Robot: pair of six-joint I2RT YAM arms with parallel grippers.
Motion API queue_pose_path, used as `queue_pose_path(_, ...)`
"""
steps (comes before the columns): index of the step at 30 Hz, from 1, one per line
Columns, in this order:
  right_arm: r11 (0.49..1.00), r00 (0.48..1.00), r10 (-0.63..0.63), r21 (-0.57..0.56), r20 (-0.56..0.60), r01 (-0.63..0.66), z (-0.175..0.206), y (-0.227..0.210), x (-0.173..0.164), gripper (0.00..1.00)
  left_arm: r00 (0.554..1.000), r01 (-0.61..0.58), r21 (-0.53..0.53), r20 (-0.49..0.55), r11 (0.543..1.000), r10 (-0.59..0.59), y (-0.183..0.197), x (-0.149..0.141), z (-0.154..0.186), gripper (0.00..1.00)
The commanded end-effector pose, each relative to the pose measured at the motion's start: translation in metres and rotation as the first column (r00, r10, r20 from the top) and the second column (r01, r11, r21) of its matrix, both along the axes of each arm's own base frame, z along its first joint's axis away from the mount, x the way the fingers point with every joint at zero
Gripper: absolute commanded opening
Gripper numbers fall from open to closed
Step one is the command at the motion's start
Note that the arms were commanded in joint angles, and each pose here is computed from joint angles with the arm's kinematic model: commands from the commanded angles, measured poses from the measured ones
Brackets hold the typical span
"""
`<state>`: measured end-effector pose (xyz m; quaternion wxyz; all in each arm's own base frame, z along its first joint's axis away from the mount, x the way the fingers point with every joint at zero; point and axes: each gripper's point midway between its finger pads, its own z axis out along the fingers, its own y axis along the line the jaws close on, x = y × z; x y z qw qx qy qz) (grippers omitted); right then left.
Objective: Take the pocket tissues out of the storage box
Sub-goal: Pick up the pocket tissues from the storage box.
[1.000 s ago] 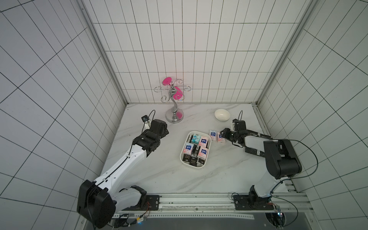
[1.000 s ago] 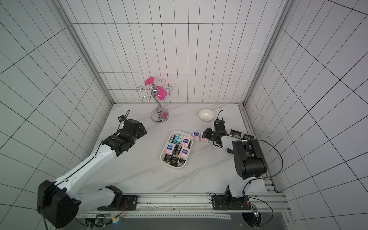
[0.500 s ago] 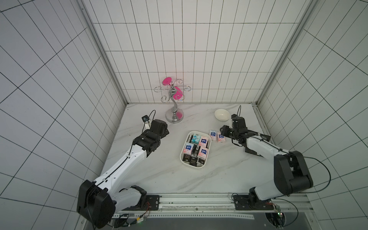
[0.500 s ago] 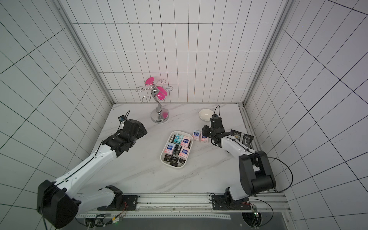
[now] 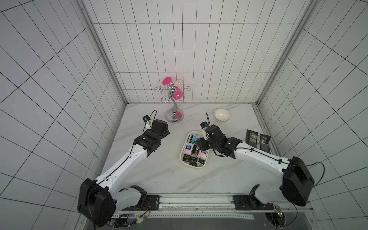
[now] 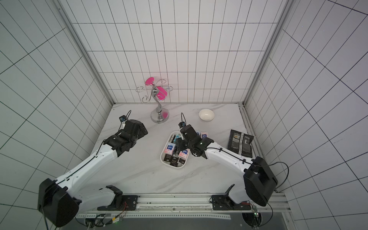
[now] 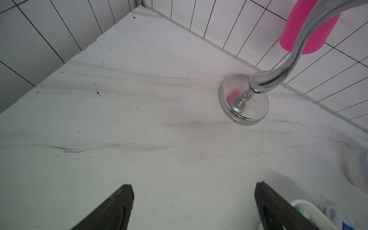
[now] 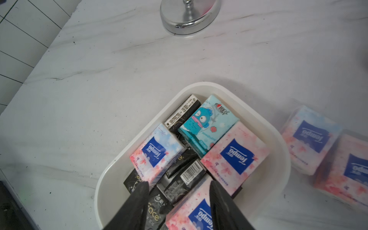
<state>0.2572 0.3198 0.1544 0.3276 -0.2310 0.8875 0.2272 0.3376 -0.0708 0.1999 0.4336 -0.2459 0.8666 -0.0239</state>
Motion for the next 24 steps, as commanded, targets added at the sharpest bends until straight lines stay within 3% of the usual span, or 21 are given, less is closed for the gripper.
queue_pose_path(1, 0.997, 0.998, -0.039, 0.068, -0.058, 0.042, -0.010, 0.015, -0.009, 0.52, 1.000, -0.016, 0.012, 0.020, 1.000, 0.015, 0.003, 0.000, 0.003, 0.98)
queue_pose_path(5, 0.991, 0.996, -0.058, 0.116, -0.072, 0.067, -0.012, 0.025, -0.011, 0.52, 1.000, -0.003, 0.001, 0.020, 1.000, 0.003, 0.002, -0.002, 0.003, 0.98)
queue_pose_path(24, 0.961, 0.947, -0.240, 0.086, -0.212, 0.263, -0.062, 0.037, -0.013, 0.55, 1.000, 0.008, -0.002, 0.014, 1.000, -0.008, 0.001, -0.006, 0.004, 0.98)
